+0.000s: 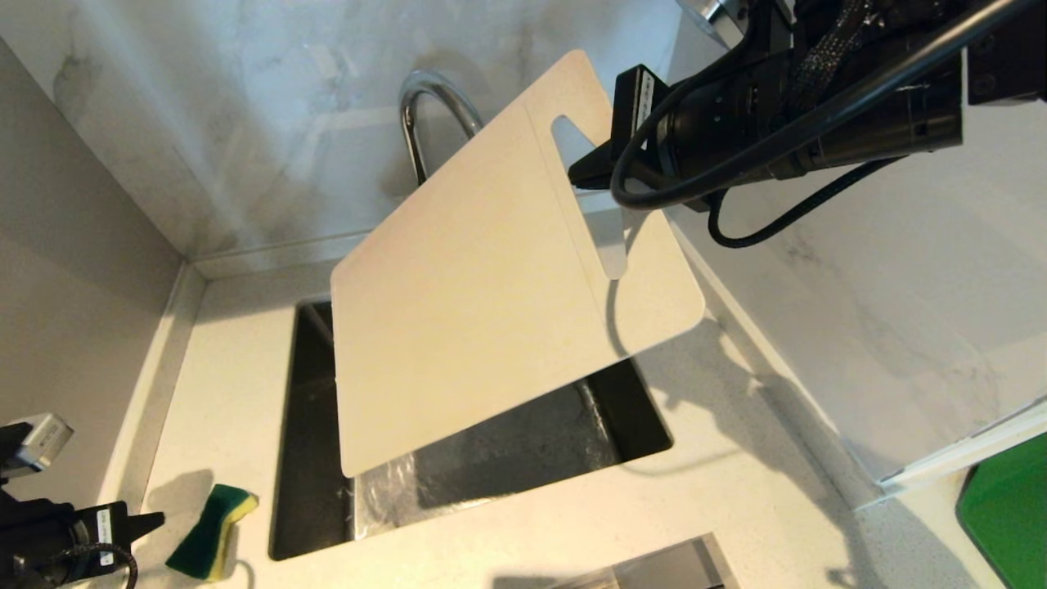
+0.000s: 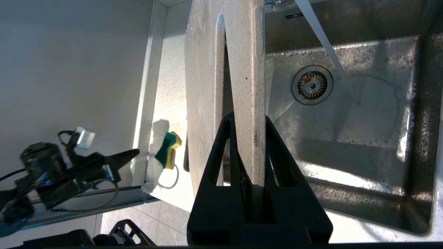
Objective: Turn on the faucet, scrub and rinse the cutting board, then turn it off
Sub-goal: Put down the cutting board
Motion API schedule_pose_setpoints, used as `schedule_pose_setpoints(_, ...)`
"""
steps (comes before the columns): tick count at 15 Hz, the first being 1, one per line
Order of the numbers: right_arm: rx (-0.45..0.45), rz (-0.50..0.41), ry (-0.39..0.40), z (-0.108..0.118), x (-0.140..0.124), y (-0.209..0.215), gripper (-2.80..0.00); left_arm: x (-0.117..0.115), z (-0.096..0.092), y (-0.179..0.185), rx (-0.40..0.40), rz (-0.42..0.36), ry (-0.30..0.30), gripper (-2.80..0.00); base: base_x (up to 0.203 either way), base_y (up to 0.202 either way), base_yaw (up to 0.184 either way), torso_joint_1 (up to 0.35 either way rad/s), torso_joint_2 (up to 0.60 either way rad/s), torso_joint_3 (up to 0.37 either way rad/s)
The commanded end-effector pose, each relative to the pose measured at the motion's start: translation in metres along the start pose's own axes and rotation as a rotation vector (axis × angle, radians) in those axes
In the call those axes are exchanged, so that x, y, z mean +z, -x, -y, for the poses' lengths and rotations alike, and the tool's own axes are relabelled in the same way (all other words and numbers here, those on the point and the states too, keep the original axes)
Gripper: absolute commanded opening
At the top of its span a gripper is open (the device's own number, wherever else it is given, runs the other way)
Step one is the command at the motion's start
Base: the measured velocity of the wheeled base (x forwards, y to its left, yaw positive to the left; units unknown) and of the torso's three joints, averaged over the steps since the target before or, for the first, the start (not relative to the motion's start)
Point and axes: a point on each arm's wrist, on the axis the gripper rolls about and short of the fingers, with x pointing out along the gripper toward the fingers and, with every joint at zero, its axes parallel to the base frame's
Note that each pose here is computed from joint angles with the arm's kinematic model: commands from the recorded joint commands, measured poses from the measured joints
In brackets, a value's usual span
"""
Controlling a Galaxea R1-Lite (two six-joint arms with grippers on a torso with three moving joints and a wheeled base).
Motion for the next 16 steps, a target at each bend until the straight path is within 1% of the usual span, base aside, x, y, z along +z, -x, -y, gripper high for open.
schedule_pose_setpoints(1, 0.002, -0.001, -0.002, -0.001, 0.0, 0.002, -2.8, -0.001, -0.001, 0.025, -0.019, 0.092, -0.009, -2.8, 0.0, 0.0, 0.0, 0.0, 0.0, 0.0)
schedule_pose_setpoints(5, 0.003, 0.0, -0.001, -0.002, -0.001, 0.006, -2.8, -0.011, -0.005, 0.061, -0.035, 0.185, -0.032, -2.8, 0.0, 0.0, 0.0, 0.0, 0.0, 0.0)
schedule_pose_setpoints(9, 0.003, 0.0, -0.003, -0.002, -0.001, 0.008, -2.8, -0.03, -0.011, 0.097, -0.045, 0.247, -0.04, -2.8, 0.0, 0.0, 0.0, 0.0, 0.0, 0.0)
schedule_pose_setpoints(14, 0.003, 0.004, 0.0, -0.003, -0.001, 0.01, -2.8, -0.071, -0.022, 0.125, -0.053, 0.322, -0.04, -2.8, 0.0, 0.0, 0.0, 0.0, 0.0, 0.0)
schedule_pose_setpoints(16, 0.004, 0.008, -0.004, -0.004, -0.001, 0.014, -2.8, -0.088, -0.028, 0.125, -0.021, 0.354, -0.033, -2.8, 0.0, 0.0, 0.0, 0.0, 0.0, 0.0)
